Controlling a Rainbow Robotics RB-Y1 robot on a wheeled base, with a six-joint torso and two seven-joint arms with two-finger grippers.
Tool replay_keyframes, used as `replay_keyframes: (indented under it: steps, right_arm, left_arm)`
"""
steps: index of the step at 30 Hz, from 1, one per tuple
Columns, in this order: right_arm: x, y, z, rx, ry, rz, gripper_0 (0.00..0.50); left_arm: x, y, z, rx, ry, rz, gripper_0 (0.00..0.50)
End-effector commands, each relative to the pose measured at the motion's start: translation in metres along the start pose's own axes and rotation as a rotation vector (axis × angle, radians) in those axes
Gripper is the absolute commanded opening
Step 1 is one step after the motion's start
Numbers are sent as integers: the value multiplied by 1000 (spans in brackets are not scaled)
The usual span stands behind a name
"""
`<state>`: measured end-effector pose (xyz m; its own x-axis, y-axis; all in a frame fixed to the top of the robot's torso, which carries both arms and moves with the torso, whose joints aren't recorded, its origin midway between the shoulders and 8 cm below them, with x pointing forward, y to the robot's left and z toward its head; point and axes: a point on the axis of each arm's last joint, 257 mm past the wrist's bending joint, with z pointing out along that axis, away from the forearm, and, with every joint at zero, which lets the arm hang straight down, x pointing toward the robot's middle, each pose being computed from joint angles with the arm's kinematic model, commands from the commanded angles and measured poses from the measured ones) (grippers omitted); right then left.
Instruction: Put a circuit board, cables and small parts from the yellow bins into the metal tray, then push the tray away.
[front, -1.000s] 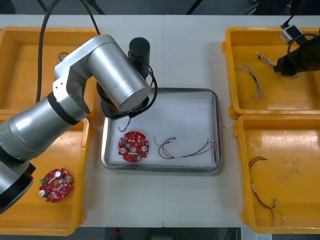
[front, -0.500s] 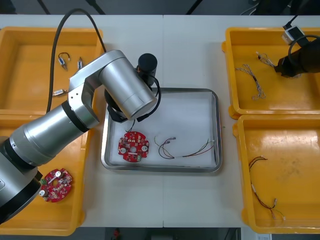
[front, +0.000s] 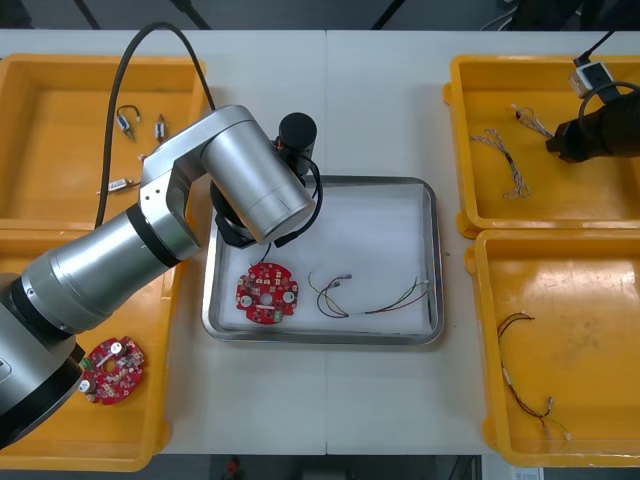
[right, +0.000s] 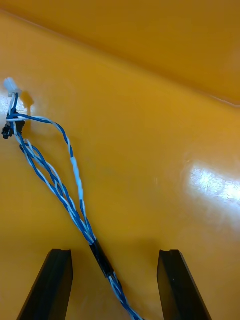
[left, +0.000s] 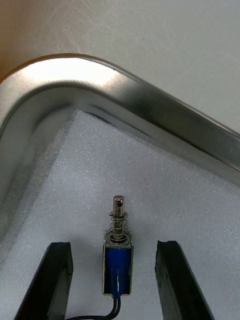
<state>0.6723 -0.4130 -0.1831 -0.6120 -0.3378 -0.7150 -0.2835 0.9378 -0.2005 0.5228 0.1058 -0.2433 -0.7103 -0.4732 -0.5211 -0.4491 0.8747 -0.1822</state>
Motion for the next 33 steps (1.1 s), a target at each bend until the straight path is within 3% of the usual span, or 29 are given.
replay_keyframes:
  steps: [1, 3, 4, 6, 7, 8, 20, 26, 33]
  right_arm:
    - [13, 2, 5, -9, 1, 14, 425]
    - [14, 4, 6, -12, 0, 18, 350]
    - [16, 4, 6, -12, 3, 21, 249]
    - [16, 4, 6, -12, 3, 25, 136]
    - [17, 4, 6, -12, 4, 29, 42]
    - [17, 4, 6, -12, 4, 32, 0]
    - [21, 0, -2, -33, 27, 11, 0]
    - [2, -5, -16, -42, 13, -70, 0]
    - [-9, -15, -39, -52, 44, -162, 0]
  left_arm:
    - [-1, -8, -9, 29, -15, 4, 500]
    - [-4, -8, -16, 33, -12, 0, 500]
    - [-7, -10, -23, 41, -5, -3, 500]
    - [-10, -10, -34, 49, 13, -10, 500]
    - [-11, -11, -42, 58, 27, -15, 500]
    - [-15, -12, -50, 67, 34, -20, 500]
    - [-59, 1, -128, 162, 120, -71, 500]
    - [-96, 16, -164, 215, 179, -159, 500]
    - [-133, 38, -176, 205, 238, -272, 500]
